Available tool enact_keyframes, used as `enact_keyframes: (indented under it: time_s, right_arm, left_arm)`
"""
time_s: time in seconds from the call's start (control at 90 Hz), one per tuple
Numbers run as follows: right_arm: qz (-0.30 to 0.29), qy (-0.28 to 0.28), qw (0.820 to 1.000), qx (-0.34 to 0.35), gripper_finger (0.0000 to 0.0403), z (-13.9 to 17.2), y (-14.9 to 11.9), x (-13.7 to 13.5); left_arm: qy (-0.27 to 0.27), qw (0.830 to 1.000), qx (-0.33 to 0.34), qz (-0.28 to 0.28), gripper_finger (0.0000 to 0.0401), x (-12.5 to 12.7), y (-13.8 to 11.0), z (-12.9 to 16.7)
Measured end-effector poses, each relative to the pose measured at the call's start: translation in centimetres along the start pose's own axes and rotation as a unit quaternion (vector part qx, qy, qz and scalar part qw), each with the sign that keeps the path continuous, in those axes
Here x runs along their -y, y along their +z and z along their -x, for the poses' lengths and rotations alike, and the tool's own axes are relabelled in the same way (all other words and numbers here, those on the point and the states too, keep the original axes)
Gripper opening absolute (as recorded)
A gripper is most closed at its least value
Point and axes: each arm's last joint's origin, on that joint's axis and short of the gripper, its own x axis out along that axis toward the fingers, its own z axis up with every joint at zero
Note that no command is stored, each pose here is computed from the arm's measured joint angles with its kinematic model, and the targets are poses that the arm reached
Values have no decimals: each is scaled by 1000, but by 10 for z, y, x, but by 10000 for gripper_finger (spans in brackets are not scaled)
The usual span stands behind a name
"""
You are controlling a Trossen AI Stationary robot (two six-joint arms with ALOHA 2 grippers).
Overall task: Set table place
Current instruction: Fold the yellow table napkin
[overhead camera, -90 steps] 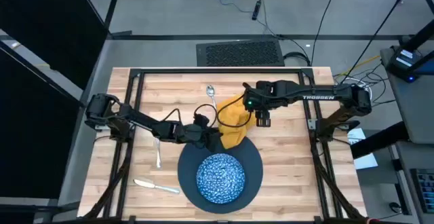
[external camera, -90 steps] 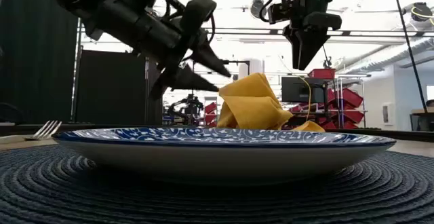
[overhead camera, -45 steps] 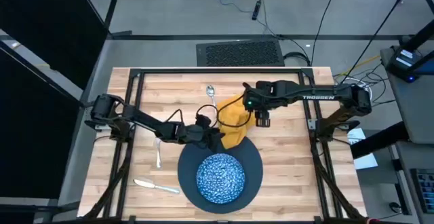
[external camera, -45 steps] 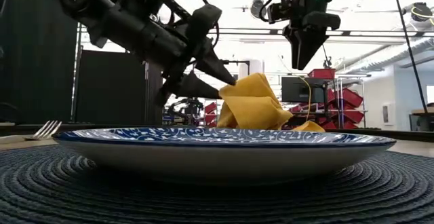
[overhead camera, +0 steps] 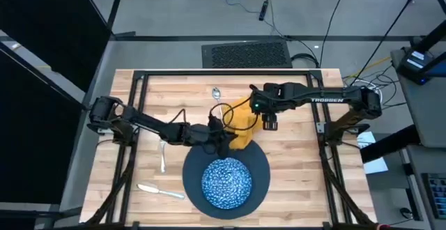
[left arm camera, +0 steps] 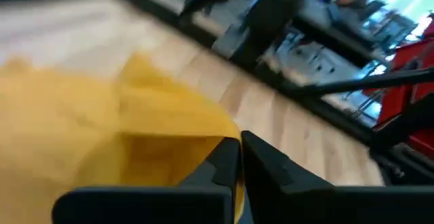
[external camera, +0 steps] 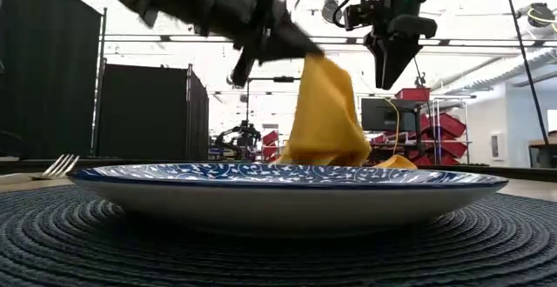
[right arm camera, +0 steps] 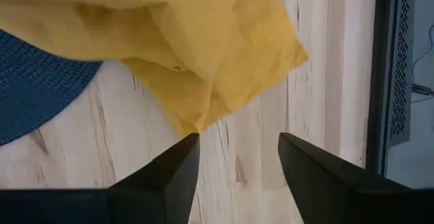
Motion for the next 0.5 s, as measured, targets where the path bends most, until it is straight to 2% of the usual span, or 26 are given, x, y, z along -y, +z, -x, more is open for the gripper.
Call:
enact_keyframes:
  time_s: [0.167, 0.244, 0.322, 0.389, 0.5]
  right_arm:
    - [-10, -3, 1000, 23, 192, 14, -6, 2]
    - [-26, -3, 998, 56, 192, 28, -11, 2]
    - [-28, 8, 992, 121, 192, 43, -18, -5]
    - [-18, 45, 978, 202, 192, 51, -24, -15]
    - [-7, 94, 940, 327, 192, 47, -37, -31]
  left_arm:
    - [-17, 996, 67, -50, 0, 7, 48, 28]
    - [6, 994, 96, -57, 0, 6, 70, 48]
    - [43, 989, 129, -51, 0, 3, 88, 67]
    - [71, 985, 148, -45, 0, -1, 99, 80]
    - [85, 983, 158, -42, 0, -5, 108, 92]
